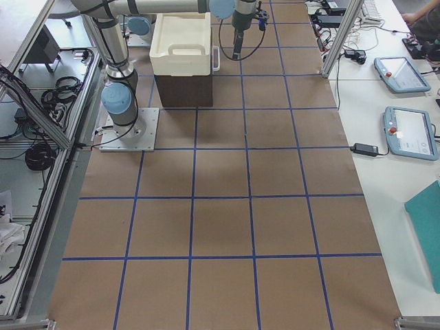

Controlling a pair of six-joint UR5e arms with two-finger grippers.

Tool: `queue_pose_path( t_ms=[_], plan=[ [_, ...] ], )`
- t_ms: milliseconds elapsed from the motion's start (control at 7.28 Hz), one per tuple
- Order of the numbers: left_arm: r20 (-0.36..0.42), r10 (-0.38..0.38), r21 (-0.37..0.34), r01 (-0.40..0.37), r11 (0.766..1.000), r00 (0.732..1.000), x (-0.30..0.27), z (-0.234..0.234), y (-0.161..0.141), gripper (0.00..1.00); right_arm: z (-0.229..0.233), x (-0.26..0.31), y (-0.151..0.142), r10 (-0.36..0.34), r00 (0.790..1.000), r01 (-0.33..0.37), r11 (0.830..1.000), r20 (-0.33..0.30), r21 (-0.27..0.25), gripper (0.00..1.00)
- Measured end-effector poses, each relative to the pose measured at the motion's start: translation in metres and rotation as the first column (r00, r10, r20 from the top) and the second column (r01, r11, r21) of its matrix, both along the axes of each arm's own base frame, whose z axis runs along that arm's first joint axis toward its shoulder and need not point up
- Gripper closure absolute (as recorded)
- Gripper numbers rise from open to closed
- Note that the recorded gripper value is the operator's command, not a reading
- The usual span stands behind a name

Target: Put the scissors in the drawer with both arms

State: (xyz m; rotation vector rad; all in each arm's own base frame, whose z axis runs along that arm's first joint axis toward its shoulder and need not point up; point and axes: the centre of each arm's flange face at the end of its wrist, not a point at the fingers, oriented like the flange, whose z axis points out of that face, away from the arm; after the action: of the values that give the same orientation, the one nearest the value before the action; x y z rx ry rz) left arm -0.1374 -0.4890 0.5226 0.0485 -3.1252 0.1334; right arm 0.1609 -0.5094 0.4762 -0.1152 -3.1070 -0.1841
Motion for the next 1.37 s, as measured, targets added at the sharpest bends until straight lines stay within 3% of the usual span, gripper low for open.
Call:
queue_pose_path(
  t_ms=[412, 687, 824, 962, 1099, 1374],
  plan=[
    [0.002, 0.0, 0.0, 0.0, 1.0, 1.0, 0.0, 0.001, 0.001, 0.0, 0.0, 0.006, -0.004, 0.008, 0.999, -0.008, 1.0, 0.041, -0.012, 0.0],
    [0.003, -0.002, 0.0, 0.002, 1.0, 1.0, 0.002, 0.001, 0.001, 0.0, -0.001, 0.008, -0.011, 0.067, 0.996, -0.065, 0.997, 0.053, -0.046, 0.0],
    [0.003, -0.035, 0.0, 0.035, 0.999, 0.999, 0.007, 0.001, -0.001, 0.0, -0.002, 0.011, -0.014, 0.111, 0.992, -0.107, 0.992, 0.056, -0.065, 0.0],
    [0.006, -0.138, 0.01, 0.138, 0.99, 0.99, 0.012, -0.005, -0.004, 0.0, -0.005, 0.023, -0.017, 0.167, 0.984, -0.161, 0.983, 0.056, -0.092, 0.0],
    [0.008, -0.296, 0.038, 0.296, 0.955, 0.955, 0.024, -0.021, -0.007, 0.0, -0.014, 0.044, -0.019, 0.251, 0.967, -0.245, 0.964, 0.051, -0.103, 0.0],
    [-0.011, -0.565, 0.086, 0.564, 0.821, 0.825, 0.075, -0.073, -0.021, 0.0, -0.037, 0.074, -0.021, 0.394, 0.918, -0.39, 0.918, 0.053, -0.076, 0.0]
  ],
)
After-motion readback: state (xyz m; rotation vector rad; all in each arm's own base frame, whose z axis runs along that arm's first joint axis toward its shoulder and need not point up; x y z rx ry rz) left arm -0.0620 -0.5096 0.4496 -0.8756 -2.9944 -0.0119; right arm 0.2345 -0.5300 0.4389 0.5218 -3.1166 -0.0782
